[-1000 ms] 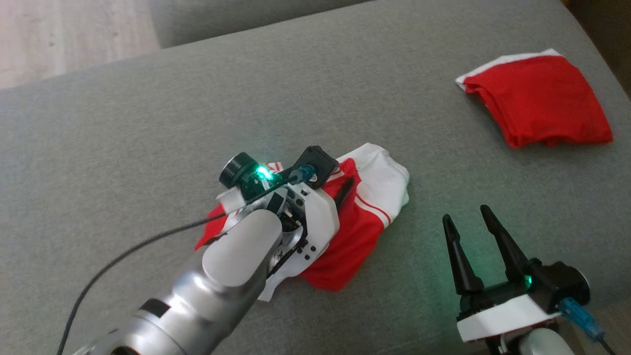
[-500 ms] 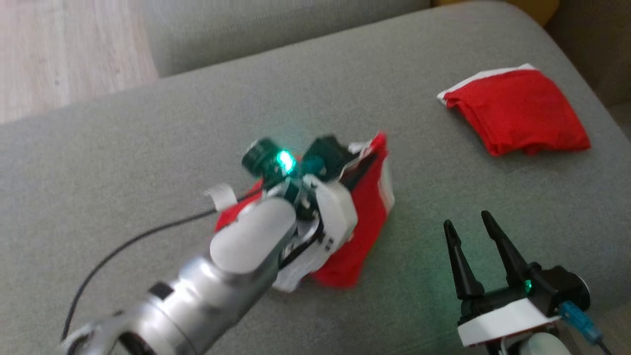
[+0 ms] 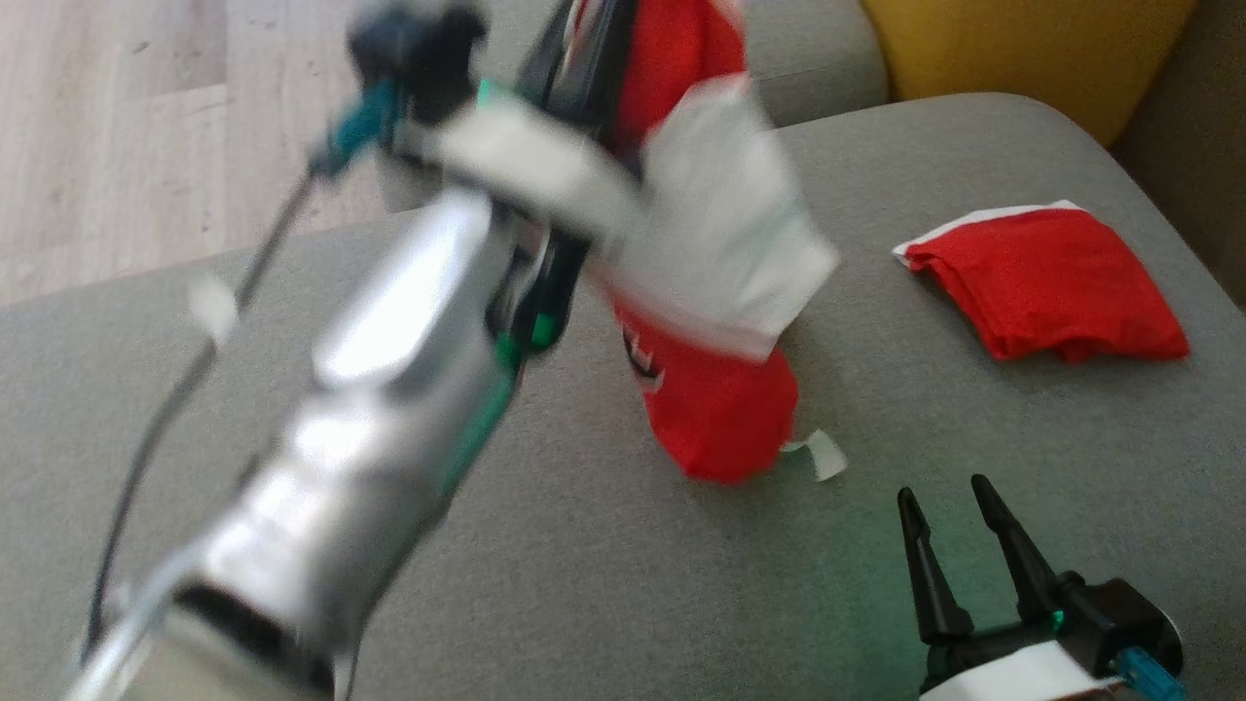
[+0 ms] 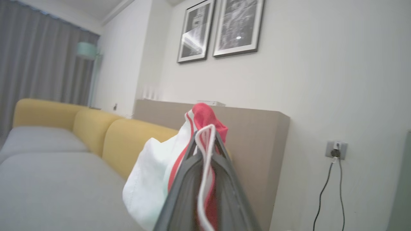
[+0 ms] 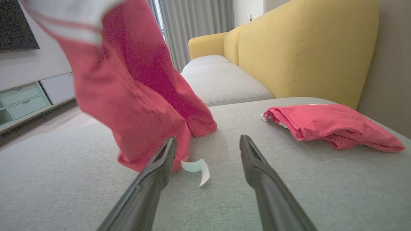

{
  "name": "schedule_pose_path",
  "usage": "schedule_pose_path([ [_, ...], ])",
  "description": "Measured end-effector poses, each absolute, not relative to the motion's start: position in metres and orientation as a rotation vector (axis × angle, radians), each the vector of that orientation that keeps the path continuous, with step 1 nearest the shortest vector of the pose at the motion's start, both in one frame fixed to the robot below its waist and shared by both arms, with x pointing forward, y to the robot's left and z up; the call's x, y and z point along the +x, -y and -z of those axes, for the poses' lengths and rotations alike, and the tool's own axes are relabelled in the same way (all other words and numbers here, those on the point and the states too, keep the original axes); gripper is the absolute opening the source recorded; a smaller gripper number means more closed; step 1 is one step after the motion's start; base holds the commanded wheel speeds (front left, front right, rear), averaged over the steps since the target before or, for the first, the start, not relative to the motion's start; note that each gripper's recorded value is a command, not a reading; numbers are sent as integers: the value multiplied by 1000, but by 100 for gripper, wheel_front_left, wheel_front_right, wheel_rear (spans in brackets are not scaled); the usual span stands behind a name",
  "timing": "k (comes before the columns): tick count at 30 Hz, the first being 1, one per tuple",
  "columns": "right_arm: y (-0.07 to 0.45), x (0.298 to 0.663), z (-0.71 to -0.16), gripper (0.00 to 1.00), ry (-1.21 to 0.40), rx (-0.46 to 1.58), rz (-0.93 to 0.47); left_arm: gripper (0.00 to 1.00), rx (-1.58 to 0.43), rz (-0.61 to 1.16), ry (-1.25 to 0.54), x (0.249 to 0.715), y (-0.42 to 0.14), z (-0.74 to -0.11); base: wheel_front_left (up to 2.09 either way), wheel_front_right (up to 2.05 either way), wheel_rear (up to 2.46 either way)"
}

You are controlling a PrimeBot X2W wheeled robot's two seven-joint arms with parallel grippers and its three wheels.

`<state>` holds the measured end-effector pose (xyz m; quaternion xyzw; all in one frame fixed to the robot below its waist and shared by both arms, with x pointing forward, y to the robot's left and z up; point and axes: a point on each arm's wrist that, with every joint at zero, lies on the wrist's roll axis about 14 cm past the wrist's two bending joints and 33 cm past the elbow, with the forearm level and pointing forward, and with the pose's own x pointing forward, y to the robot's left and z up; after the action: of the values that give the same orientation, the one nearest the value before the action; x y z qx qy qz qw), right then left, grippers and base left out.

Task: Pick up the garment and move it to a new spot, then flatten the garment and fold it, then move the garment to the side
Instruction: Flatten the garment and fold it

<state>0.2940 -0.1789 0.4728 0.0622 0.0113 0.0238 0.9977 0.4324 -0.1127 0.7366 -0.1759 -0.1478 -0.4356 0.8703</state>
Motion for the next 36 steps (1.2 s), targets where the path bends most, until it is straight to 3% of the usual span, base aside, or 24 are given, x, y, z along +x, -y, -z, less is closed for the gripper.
schedule_pose_path([
  [4,169,300,-472,100,-28,133,-75,0,-426,723,41,442,65,-612,0,0,0],
  [7,166,304,-469,100,-38,137,-84,0,-435,549,-211,417,19,-497,0,0,0],
  [9,166,307,-467,100,-48,134,-86,0,-456,433,-300,400,-13,-455,0,0,0],
  [17,157,320,-461,100,-71,113,-127,0,-483,142,-255,371,-104,-431,0,0,0],
  [22,146,325,-459,100,-78,112,-166,0,-464,112,-285,343,-118,-415,0,0,0],
  [24,142,326,-460,100,-77,110,-181,100,-441,162,-339,332,-106,-405,0,0,0],
  [30,141,328,-459,100,-81,101,-195,100,-320,217,-419,326,-106,-399,0,0,0],
  [36,139,330,-453,100,-101,95,-204,100,-226,288,-328,379,-116,-453,0,0,0],
])
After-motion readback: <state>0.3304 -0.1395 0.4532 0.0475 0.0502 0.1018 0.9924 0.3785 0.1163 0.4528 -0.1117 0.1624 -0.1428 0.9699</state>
